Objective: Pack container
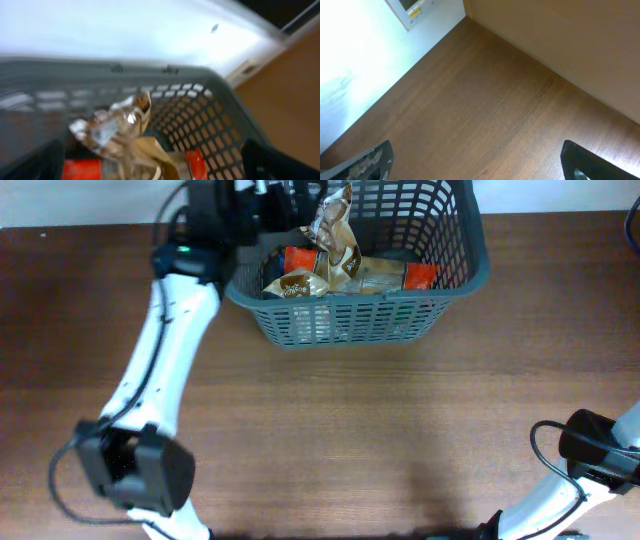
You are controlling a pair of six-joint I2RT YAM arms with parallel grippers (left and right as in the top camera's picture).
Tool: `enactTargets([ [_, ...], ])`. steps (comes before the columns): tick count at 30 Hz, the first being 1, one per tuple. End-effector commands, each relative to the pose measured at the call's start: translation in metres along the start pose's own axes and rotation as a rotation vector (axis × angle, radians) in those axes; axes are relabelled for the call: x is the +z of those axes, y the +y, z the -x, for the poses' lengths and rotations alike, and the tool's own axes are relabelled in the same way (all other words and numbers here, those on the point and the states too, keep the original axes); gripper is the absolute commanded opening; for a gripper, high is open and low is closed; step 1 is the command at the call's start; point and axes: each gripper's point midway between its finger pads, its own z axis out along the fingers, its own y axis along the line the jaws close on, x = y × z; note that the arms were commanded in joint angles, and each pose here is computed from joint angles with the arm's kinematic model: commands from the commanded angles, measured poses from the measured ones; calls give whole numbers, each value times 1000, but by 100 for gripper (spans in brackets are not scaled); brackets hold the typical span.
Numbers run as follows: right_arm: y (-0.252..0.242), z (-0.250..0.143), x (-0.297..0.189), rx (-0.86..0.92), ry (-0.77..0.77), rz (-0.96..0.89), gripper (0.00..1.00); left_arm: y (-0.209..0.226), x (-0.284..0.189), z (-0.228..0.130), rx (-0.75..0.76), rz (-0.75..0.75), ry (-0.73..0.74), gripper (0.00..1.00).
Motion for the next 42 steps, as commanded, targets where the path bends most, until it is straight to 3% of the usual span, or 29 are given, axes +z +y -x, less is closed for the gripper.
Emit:
enactTargets([
  [1,-1,1,-2,4,-7,-3,99,-49,-106,59,222,-11,-136,99],
  [9,-1,1,-2,4,-7,-3,99,-74,-258,56,282,213,-220,99],
  [17,-1,1,-2,4,-7,-3,99,-91,-368,-16,235,376,-177,99],
  [21,-1,1,-2,4,-7,-3,99,-95,-400,-60,196,400,-114,99],
  [23,-1,1,-2,4,-7,-3,99,-95,-417,-90,76,406,-92,99],
  [25,-1,1,-2,4,-7,-3,99,-96,-428,-109,49,409,-85,99],
  [35,-1,1,-2,4,-7,-3,99,-93,-493,-199,-111,403,-270,99],
  [42,-1,1,-2,4,-7,-3,99,-65,-499,-226,-255,483,-346,99],
])
